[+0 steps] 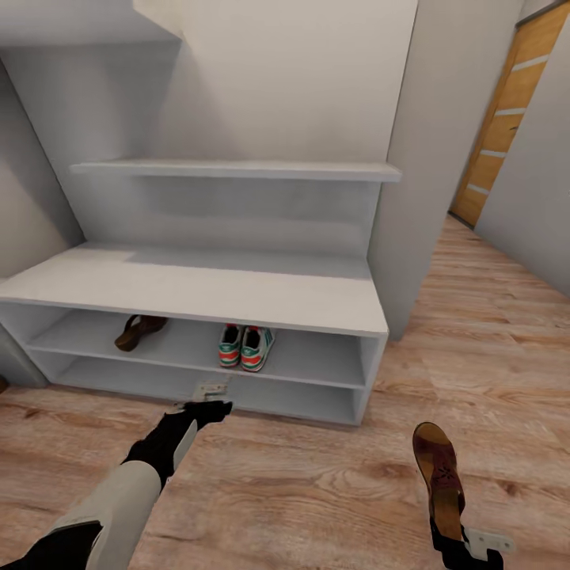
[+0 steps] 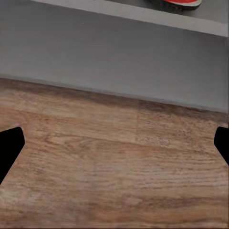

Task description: Pick up the two gym shoes and the two sandals from the corridor floor and place them onto the hallstand (shoe rack) in the corridor, making sure they are on the rack and not on the floor. Arrange them so the two gym shoes are next to each other and the two sandals are next to each other.

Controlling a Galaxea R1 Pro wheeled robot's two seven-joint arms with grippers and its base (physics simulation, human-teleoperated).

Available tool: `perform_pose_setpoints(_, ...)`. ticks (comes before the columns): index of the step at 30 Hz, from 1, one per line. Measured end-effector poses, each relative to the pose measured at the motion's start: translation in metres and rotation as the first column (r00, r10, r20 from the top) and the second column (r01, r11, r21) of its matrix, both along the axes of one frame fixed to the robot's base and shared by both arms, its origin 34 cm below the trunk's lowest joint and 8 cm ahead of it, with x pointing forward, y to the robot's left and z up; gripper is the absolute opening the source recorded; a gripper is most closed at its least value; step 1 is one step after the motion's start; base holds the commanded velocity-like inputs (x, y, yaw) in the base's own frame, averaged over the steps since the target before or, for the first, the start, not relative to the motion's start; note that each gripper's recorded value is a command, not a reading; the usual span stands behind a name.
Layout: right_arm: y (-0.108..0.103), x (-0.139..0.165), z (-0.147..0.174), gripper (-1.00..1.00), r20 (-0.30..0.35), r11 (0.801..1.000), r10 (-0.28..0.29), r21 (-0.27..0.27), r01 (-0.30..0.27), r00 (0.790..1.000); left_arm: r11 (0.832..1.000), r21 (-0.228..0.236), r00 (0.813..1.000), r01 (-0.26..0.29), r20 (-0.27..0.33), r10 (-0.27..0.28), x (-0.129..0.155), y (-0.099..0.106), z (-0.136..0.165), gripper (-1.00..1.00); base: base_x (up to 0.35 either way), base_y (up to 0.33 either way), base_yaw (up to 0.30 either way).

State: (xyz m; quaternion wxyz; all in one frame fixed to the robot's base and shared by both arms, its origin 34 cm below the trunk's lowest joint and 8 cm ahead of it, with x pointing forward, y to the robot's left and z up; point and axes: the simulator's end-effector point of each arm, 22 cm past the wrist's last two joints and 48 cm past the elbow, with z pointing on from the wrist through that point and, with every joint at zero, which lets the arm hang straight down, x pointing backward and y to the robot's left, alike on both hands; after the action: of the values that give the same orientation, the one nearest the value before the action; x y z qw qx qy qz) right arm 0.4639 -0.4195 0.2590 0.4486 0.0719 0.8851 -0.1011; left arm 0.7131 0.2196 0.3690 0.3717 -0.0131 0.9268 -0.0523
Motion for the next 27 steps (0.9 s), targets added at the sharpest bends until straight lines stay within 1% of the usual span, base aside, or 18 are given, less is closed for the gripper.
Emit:
perform_pose_setpoints(3, 0.0, 0.0, 0.0, -1.0, 0.0, 1.0, 0.0, 0.0, 0.0, 1.0, 1.0, -0.005, 1.0, 0.011, 0.01, -0.011, -0.012, 0.007, -0.01, 1.0, -0.256, 0.229, 0.0)
perform_pose_setpoints(5, 0.0, 0.0, 0.0, -1.0, 0.0, 1.0, 0.001, 0.0, -0.001, 1.0, 1.0, -0.004, 1.0, 0.011, 0.022, -0.011, -0.03, 0.025, -0.025, 1.0, -0.226, 0.242, 0.0)
perform_pose_setpoints(6, 0.0, 0.0, 0.0, -1.0, 0.0, 1.0, 0.001, 0.0, -0.001, 1.0, 1.0, -0.004, 0.999, 0.018, 0.041, -0.018, -0.051, 0.045, -0.04, 1.0, -0.212, 0.247, 0.0)
perform_pose_setpoints(7, 0.001, 0.0, 0.0, -1.0, 0.0, 1.0, 0.003, 0.0, -0.003, 1.0, 1.0, -0.009, 0.999, 0.029, 0.04, -0.028, -0.067, 0.053, -0.05, 1.0, -0.206, 0.251, 0.0)
perform_pose_setpoints(10, 0.001, 0.0, 0.0, -1.0, 0.0, 1.0, 0.004, 0.001, -0.004, 1.0, 0.998, -0.033, 0.997, 0.053, 0.052, -0.051, -0.095, 0.067, -0.063, 1.0, -0.2, 0.256, 0.0)
perform_pose_setpoints(11, 0.001, 0.0, 0.0, -1.0, -0.001, 1.0, 0.005, 0.001, -0.005, 1.0, 0.998, -0.04, 0.997, 0.055, 0.055, -0.053, -0.101, 0.071, -0.065, 1.0, -0.183, 0.266, 0.0)
perform_pose_setpoints(13, 0.001, 0.0, 0.0, -1.0, -0.001, 1.0, 0.005, 0.001, -0.005, 1.0, 0.996, -0.066, 0.996, 0.057, 0.071, -0.052, -0.126, 0.089, -0.073, 1.0, -0.164, 0.273, 0.0)
perform_pose_setpoints(16, 0.001, -0.001, 0.0, -1.0, -0.002, 1.0, 0.004, 0.001, -0.004, 1.0, 0.995, -0.086, 0.994, 0.06, 0.096, -0.051, -0.144, 0.106, -0.074, 1.0, -0.11, 0.286, 0.0)
perform_pose_setpoints(18, 0.0, -0.001, 0.0, -1.0, -0.002, 1.0, 0.004, 0.0, -0.004, 1.0, 0.992, -0.104, 0.992, 0.07, 0.109, -0.058, -0.165, 0.121, -0.076, 1.0, -0.037, 0.297, 0.0)
perform_pose_setpoints(19, 0.0, -0.001, 0.0, -1.0, -0.002, 1.0, 0.004, 0.0, -0.004, 1.0, 0.991, -0.11, 0.992, 0.072, 0.112, -0.06, -0.17, 0.124, -0.076, 1.0, 0.036, 0.303, 0.0)
perform_pose_setpoints(20, 0.0, -0.001, 0.0, -1.0, -0.002, 1.0, 0.003, 0.0, -0.003, 1.0, 0.989, -0.128, 0.991, 0.075, 0.118, -0.06, -0.182, 0.133, -0.076, 1.0, 0.063, 0.305, 0.0)
perform_pose_setpoints(21, 0.0, -0.001, 0.0, -1.0, -0.003, 1.0, 0.004, 0.0, -0.004, 1.0, 0.987, -0.144, 0.991, 0.073, 0.123, -0.055, -0.188, 0.138, -0.075, 1.0, 0.073, 0.307, 0.0)
perform_pose_setpoints(24, 0.0, -0.001, 0.0, -1.0, -0.002, 1.0, 0.004, 0.0, -0.004, 1.0, 0.983, -0.172, 0.991, 0.071, 0.128, -0.05, -0.199, 0.143, -0.074, 1.0, 0.094, 0.313, 0.0)
perform_pose_setpoints(27, 0.002, 0.0, 0.0, -1.0, -0.002, 1.0, 0.005, 0.003, -0.005, 1.0, 0.978, -0.195, 0.992, 0.072, 0.118, -0.05, -0.216, 0.145, -0.077, 1.0, 0.114, 0.319, 0.0)
